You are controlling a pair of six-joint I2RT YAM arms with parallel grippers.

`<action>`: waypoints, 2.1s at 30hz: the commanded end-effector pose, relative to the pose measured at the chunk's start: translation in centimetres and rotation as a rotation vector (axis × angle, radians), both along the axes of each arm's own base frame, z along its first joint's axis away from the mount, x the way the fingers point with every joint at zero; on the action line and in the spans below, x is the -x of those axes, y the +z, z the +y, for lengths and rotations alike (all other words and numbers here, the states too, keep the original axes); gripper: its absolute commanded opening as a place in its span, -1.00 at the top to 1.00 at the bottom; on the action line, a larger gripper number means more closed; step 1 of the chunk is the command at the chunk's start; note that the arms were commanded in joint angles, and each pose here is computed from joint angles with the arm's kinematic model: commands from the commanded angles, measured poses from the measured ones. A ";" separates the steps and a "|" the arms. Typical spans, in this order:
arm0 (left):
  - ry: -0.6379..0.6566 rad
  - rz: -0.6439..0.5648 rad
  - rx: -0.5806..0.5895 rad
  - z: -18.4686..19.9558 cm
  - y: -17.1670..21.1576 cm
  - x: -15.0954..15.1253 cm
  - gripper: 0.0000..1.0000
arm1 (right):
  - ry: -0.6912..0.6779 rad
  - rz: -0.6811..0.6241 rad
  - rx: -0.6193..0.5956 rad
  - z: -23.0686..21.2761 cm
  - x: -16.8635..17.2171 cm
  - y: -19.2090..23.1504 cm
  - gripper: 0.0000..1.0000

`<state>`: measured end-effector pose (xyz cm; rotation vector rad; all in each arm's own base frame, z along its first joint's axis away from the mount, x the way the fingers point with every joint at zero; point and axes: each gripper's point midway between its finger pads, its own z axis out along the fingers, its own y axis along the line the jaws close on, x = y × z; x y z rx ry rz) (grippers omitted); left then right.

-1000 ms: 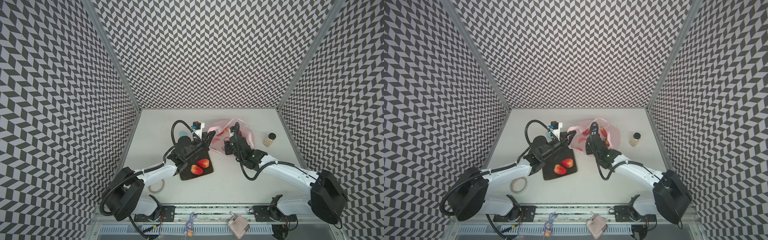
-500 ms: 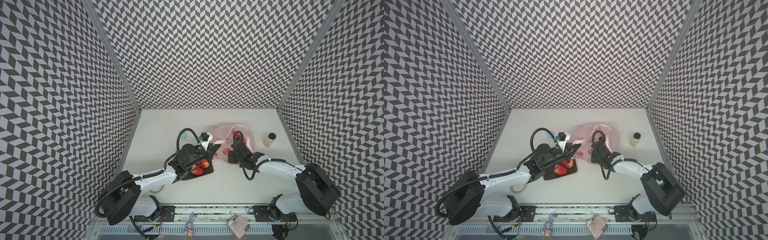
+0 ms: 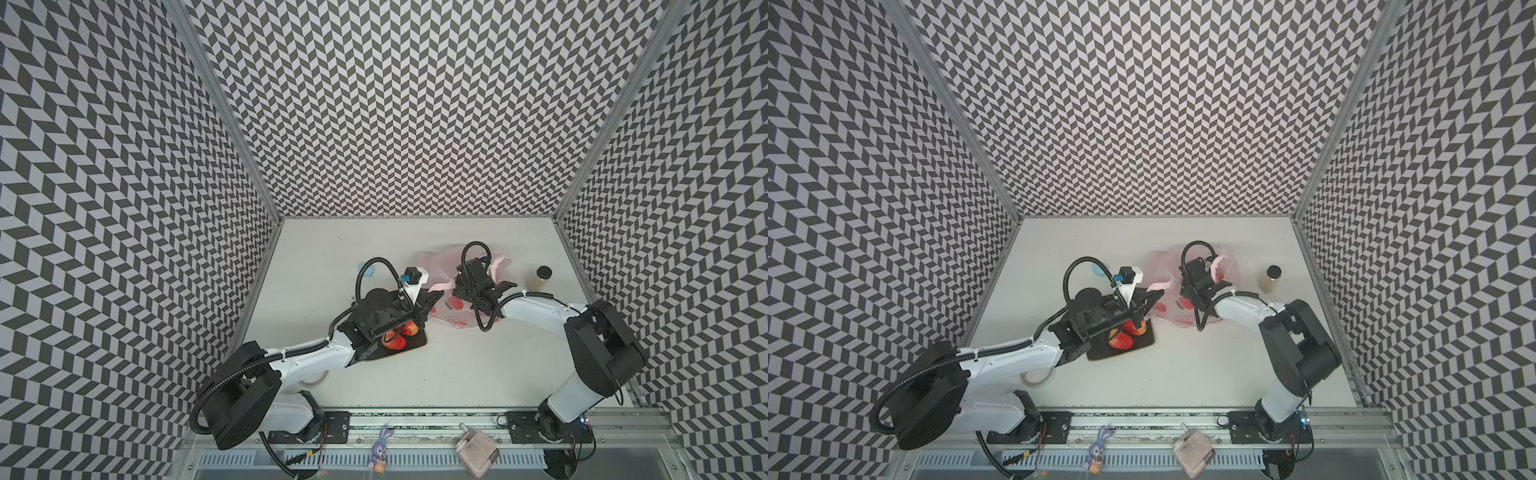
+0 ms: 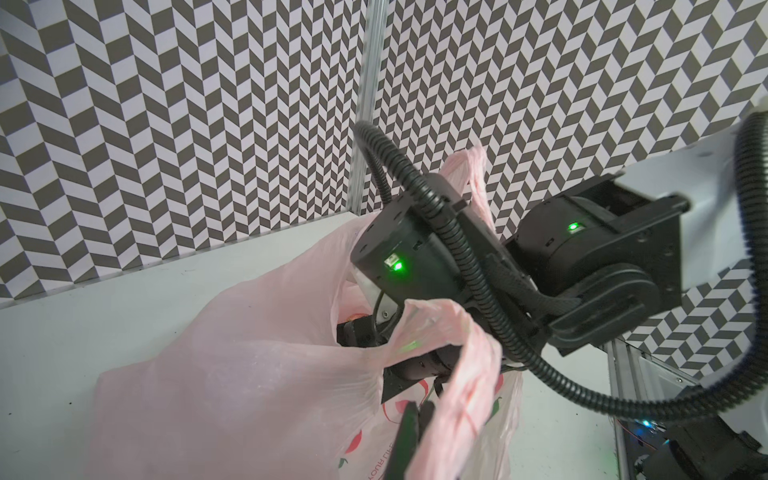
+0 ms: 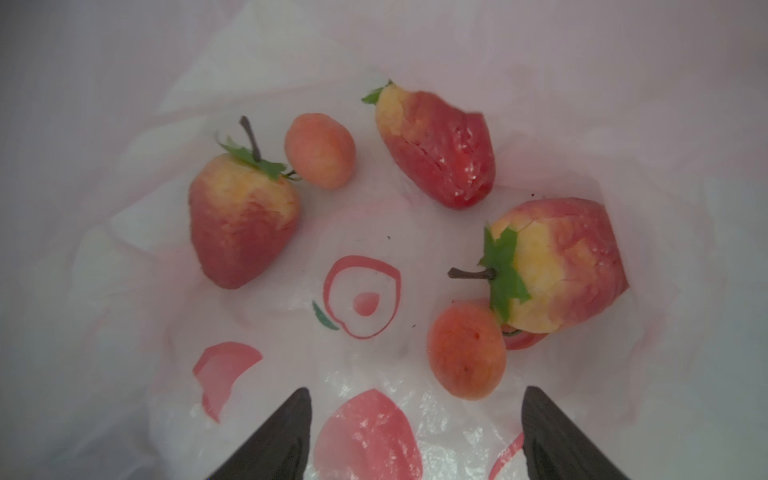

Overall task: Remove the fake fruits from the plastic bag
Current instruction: 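Reach the right gripper back into the bag and grasp a small peach, then carry the peach out and release it on the black mat with the right gripper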

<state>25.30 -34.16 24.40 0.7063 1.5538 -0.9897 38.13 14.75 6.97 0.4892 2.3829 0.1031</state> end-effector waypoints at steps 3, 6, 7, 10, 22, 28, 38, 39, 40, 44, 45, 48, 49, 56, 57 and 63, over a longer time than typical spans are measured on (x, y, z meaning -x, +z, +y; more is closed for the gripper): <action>-0.007 -0.045 0.020 -0.4 1.8 0.1 1.00 | -0.116 -0.048 -0.008 -1.5 -2.1 0.2 -0.56; -0.004 -0.048 0.024 -0.3 2.0 0.0 1.00 | -0.147 -0.037 -0.005 -2.1 -2.6 -0.7 -0.53; -0.004 -0.048 0.023 -0.3 2.0 0.0 1.00 | -0.154 -0.032 -0.003 -2.2 -2.7 -1.0 -0.51; -0.003 -0.050 0.024 -0.3 2.1 0.0 1.00 | -0.169 -0.022 0.007 -2.6 -3.1 -2.0 -0.44; 0.022 -0.047 0.031 -0.1 2.3 -0.3 1.00 | -0.159 -0.011 0.009 -2.8 -3.6 -3.0 0.06; 0.068 -0.028 0.037 0.2 2.0 -1.0 1.00 | -0.079 -0.050 -0.049 -1.7 -3.2 -0.3 0.29; 0.171 0.068 0.118 1.6 1.9 -4.0 1.00 | 0.290 -0.176 -0.226 2.8 0.7 5.6 0.37; 0.175 0.075 0.131 1.7 2.1 -4.3 1.00 | 0.339 -0.193 -0.242 3.4 1.2 6.4 0.37; 0.184 0.085 0.144 1.9 2.1 -4.8 1.00 | 0.383 -0.216 -0.255 3.9 1.7 7.3 0.36; 0.217 0.128 0.216 3.1 2.7 -7.1 1.00 | 0.531 -0.312 -0.289 5.4 3.4 10.8 0.35; 0.220 0.130 0.223 3.3 2.8 -7.6 1.00 | 0.560 -0.335 -0.294 5.6 3.8 11.6 0.35; 0.231 0.119 0.223 3.6 3.3 -9.0 1.00 | 0.684 -0.401 -0.312 7.0 5.3 14.4 0.34; 0.234 0.113 0.221 3.8 3.5 -9.5 1.00 | 0.726 -0.423 -0.307 7.5 5.9 15.2 0.35; 0.229 0.107 0.194 4.5 3.2 -11.6 1.00 | 1.101 -0.626 -0.202 13.2 12.6 19.7 0.34; 0.226 0.105 0.188 4.6 3.2 -11.9 1.00 | 1.159 -0.670 -0.184 14.3 13.9 20.1 0.34; 0.218 0.096 0.179 4.8 3.4 -12.9 1.00 | 1.402 -0.764 -0.061 20.6 19.1 17.7 0.32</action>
